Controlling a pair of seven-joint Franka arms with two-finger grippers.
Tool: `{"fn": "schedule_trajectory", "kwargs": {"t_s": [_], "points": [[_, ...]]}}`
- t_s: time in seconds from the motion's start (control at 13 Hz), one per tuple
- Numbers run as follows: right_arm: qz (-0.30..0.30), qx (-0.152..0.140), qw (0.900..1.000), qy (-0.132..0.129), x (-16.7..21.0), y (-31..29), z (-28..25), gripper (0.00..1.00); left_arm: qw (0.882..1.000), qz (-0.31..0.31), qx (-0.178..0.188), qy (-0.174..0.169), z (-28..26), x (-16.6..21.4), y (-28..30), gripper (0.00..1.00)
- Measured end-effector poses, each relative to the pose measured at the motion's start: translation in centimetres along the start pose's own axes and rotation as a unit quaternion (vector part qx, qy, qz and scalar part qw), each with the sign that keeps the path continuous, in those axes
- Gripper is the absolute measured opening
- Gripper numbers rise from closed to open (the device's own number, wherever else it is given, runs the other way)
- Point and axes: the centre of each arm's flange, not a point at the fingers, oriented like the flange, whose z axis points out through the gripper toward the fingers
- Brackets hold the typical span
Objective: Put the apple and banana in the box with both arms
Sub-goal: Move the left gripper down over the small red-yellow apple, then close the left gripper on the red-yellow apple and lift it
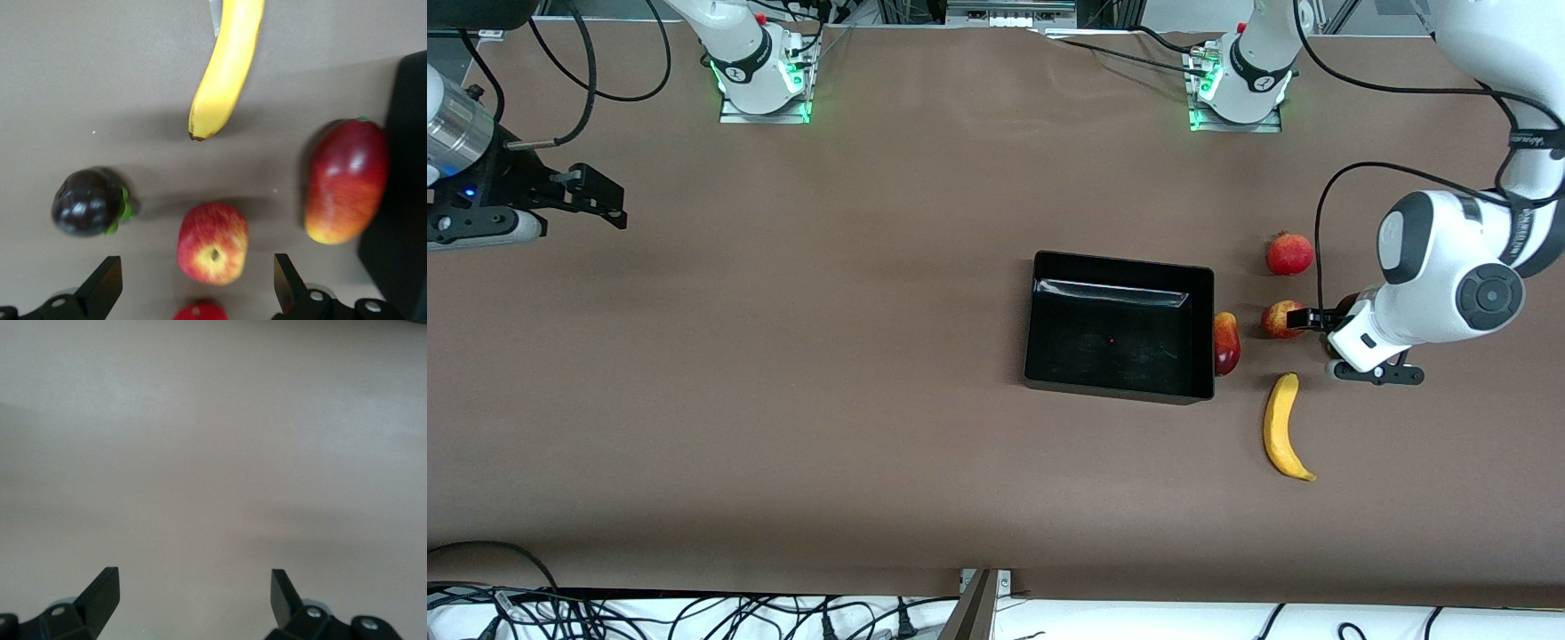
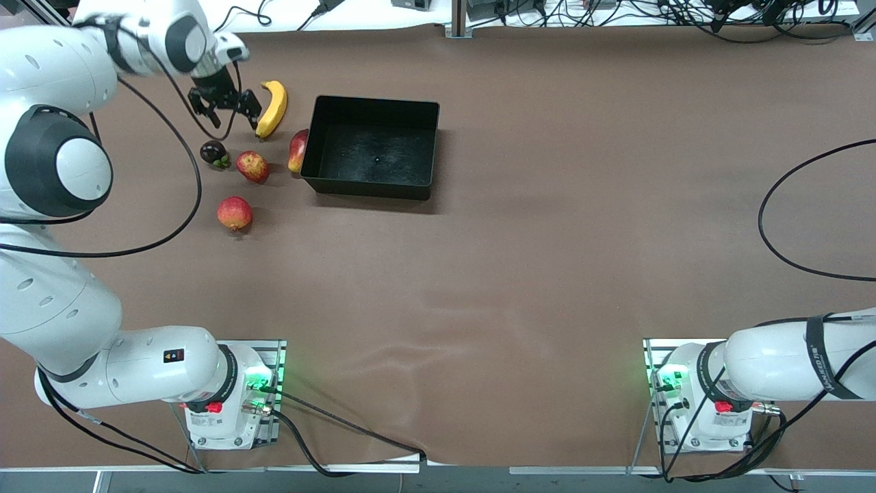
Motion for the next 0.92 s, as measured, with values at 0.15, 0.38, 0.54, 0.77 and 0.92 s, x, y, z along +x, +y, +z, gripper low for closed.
{"fn": "schedule_trajectory", "kwargs": {"t_s": [0.15, 0.38, 0.54, 0.77, 0.92], "points": [[0.000, 0.000, 1.000, 0.002, 0.0, 0.0, -0.1, 1.00, 1.000, 0.003, -0.001, 0.009, 2.2, -0.8, -0.3, 1.00], [0.000, 0.000, 1.000, 0.003, 0.0, 0.0, -0.3, 1.00, 1.000, 0.008, -0.003, 0.007, 4.2, -1.7, 0.4, 1.00], [0.000, 0.000, 1.000, 0.005, 0.1, 0.0, -0.3, 1.00, 1.000, 0.011, -0.004, 0.022, 5.4, -2.2, 0.8, 1.00], [-0.002, 0.000, 1.000, 0.007, 0.1, -0.2, -0.4, 1.00, 0.999, 0.015, -0.005, 0.041, 8.5, -3.9, 1.5, 1.00], [-0.002, 0.000, 1.000, 0.009, 0.2, -0.2, -0.4, 1.00, 0.999, 0.017, -0.006, 0.037, 9.3, -4.4, 1.6, 0.78]]}}
